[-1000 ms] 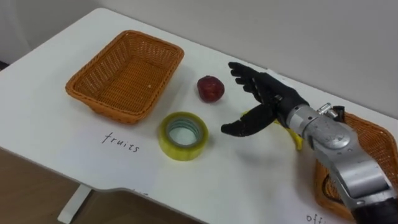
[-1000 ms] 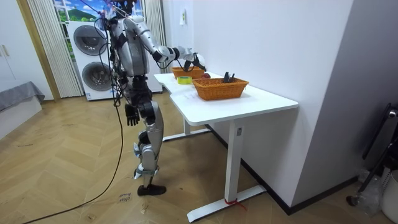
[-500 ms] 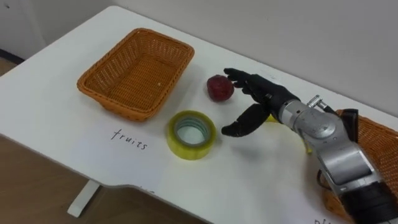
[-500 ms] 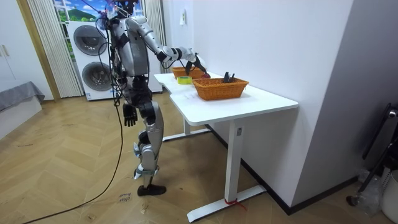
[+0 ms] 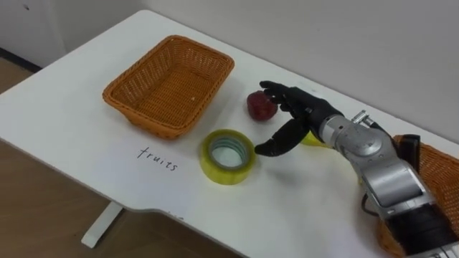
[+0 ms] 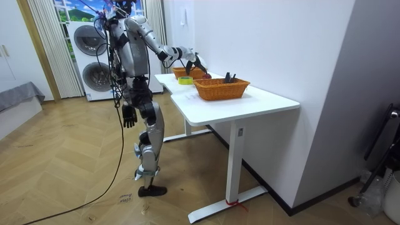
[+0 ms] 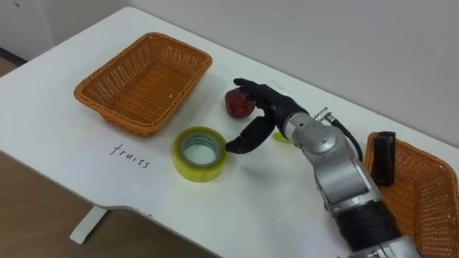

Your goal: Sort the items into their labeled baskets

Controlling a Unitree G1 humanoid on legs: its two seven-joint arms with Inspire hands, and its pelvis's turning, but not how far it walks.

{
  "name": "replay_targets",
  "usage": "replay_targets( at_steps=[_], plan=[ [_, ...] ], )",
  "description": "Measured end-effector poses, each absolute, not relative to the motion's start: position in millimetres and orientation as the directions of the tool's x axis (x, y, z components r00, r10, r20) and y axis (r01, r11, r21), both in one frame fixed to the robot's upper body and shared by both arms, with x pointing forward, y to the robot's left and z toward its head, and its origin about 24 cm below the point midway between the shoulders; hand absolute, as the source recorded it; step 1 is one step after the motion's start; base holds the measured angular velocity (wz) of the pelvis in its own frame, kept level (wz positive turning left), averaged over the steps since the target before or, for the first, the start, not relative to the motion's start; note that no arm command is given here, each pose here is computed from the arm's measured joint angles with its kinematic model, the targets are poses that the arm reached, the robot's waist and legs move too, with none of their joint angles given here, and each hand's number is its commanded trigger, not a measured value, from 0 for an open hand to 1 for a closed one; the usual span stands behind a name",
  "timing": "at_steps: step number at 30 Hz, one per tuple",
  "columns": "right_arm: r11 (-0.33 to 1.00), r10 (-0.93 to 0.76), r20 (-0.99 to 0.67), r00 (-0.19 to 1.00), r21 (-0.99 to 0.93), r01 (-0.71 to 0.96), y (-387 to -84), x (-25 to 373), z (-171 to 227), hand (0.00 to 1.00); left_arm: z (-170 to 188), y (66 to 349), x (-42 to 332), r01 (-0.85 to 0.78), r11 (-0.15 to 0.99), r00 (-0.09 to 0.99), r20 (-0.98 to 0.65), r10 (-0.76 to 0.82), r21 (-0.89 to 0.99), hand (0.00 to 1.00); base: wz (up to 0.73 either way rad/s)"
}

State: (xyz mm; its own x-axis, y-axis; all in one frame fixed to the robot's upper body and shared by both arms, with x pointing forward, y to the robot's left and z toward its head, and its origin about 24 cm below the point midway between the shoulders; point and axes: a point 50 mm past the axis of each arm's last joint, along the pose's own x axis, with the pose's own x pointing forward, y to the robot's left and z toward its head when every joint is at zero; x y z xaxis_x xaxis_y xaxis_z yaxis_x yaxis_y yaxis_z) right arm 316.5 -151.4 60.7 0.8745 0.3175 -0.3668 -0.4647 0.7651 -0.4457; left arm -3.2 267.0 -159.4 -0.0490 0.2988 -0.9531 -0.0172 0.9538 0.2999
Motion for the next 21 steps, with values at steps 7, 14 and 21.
replay_targets(
  at_steps=[7, 14, 21],
  plan=[
    [0.767, 0.316, -0.361, 0.877, -0.447, -0.461, -151, 317, 62, 0.00, -159, 267, -3, -0.016, 0.954, -0.055, -0.953, 0.298, 0.300, 0.00, 0.00],
    [0.770, 0.315, -0.325, 0.892, -0.462, -0.440, -148, 324, 73, 0.00, -159, 267, 0, -0.016, 0.954, -0.040, -0.953, 0.300, 0.301, 0.00, 0.00],
    [0.766, 0.317, -0.308, 0.897, -0.474, -0.434, -146, 327, 78, 0.00, -159, 267, 1, -0.016, 0.953, -0.037, -0.953, 0.301, 0.302, 0.00, 0.00]
  ],
)
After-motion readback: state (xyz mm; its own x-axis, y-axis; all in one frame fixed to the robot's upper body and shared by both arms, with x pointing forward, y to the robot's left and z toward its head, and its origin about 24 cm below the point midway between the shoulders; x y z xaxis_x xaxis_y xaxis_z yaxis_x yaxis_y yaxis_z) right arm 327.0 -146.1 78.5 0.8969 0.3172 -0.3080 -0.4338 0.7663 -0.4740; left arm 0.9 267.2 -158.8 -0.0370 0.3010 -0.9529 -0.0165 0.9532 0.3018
